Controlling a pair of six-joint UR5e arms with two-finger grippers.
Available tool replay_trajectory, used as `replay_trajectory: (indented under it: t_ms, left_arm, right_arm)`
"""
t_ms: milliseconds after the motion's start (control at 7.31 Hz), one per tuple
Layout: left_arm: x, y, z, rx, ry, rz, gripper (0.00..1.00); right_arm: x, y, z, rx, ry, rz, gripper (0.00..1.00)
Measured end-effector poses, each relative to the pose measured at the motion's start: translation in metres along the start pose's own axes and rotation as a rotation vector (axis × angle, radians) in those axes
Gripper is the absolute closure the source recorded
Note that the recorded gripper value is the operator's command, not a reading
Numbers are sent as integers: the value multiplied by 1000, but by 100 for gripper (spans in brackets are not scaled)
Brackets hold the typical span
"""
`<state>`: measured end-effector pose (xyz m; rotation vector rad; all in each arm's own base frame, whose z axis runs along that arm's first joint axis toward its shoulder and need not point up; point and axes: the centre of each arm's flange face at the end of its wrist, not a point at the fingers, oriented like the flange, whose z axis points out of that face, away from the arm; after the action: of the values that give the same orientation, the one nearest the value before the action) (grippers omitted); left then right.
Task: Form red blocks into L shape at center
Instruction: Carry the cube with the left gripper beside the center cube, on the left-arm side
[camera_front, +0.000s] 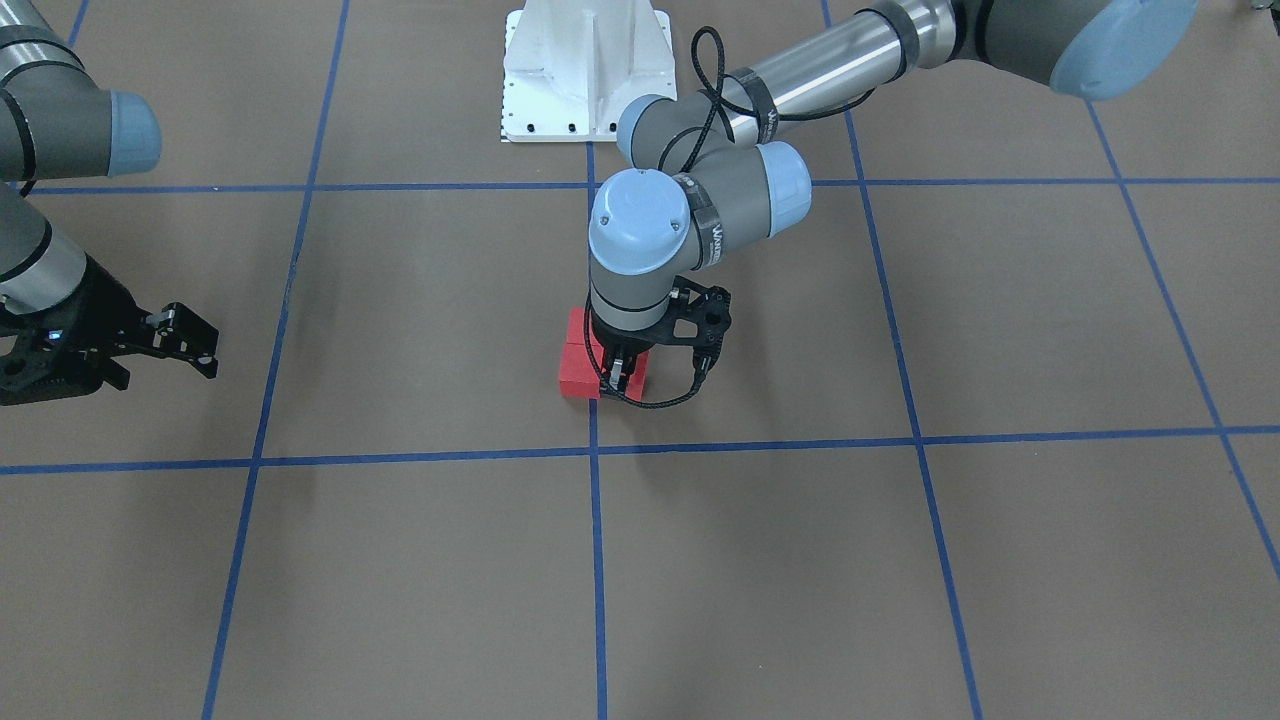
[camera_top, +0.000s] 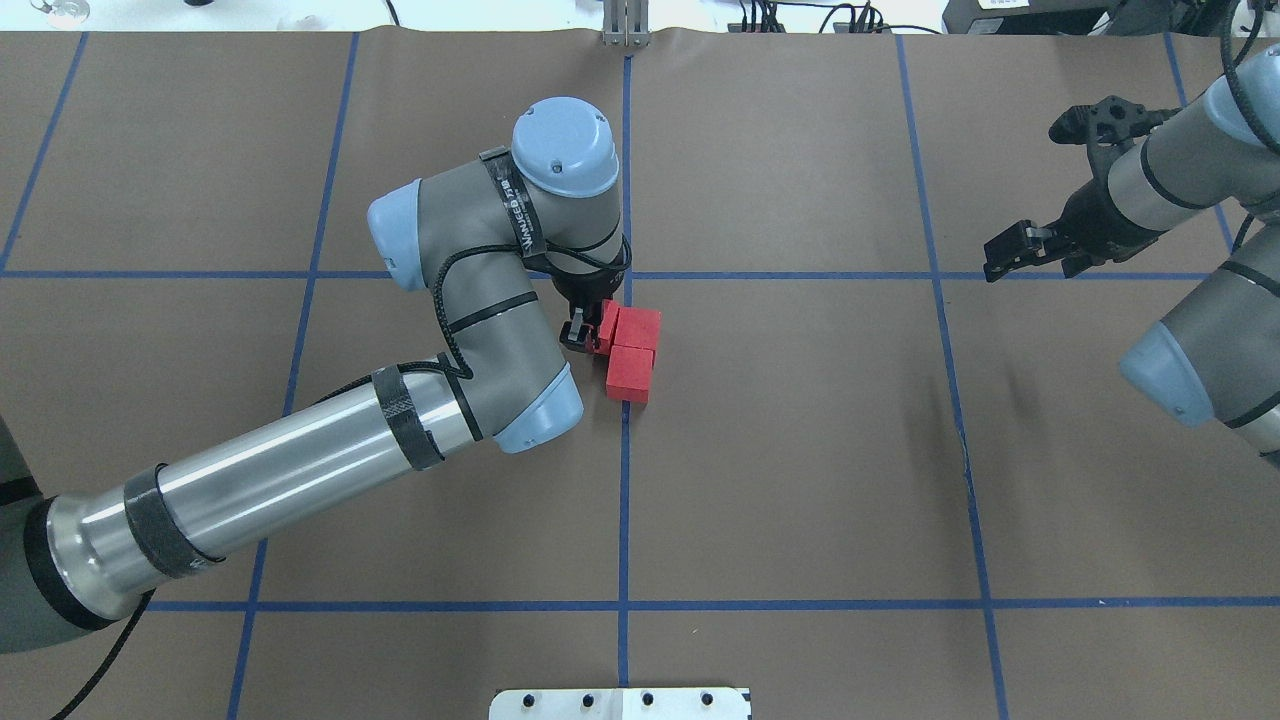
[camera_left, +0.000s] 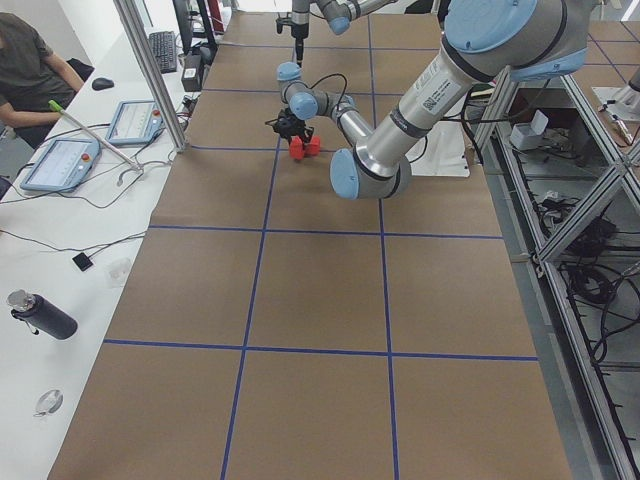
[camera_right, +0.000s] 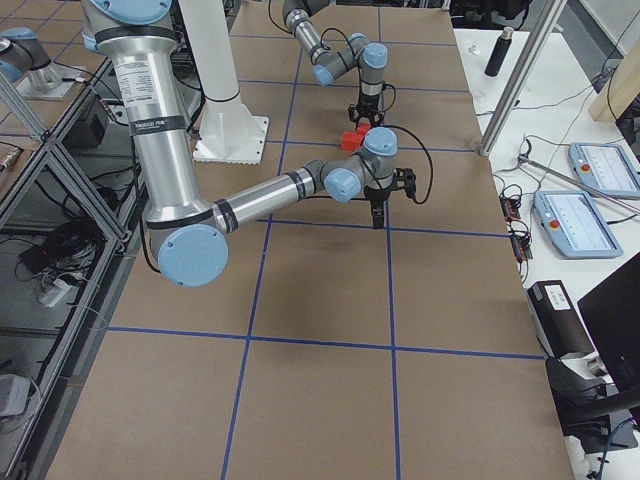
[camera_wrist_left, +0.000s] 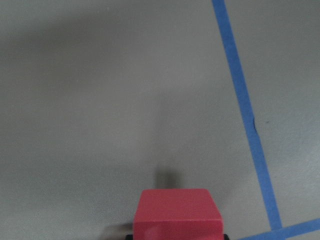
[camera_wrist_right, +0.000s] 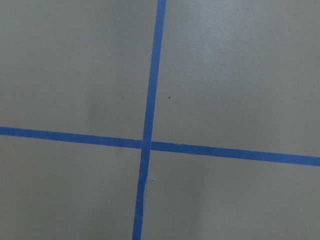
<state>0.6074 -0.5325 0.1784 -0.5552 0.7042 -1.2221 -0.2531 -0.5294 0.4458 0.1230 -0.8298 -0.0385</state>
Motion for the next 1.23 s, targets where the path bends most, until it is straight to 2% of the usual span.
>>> replay_trajectory:
  t_ms: [1232]
  left_arm:
    - [2,-1,6,17,22,-48,100]
  right_arm:
    - [-2,0,-2,3,-4,-3,1]
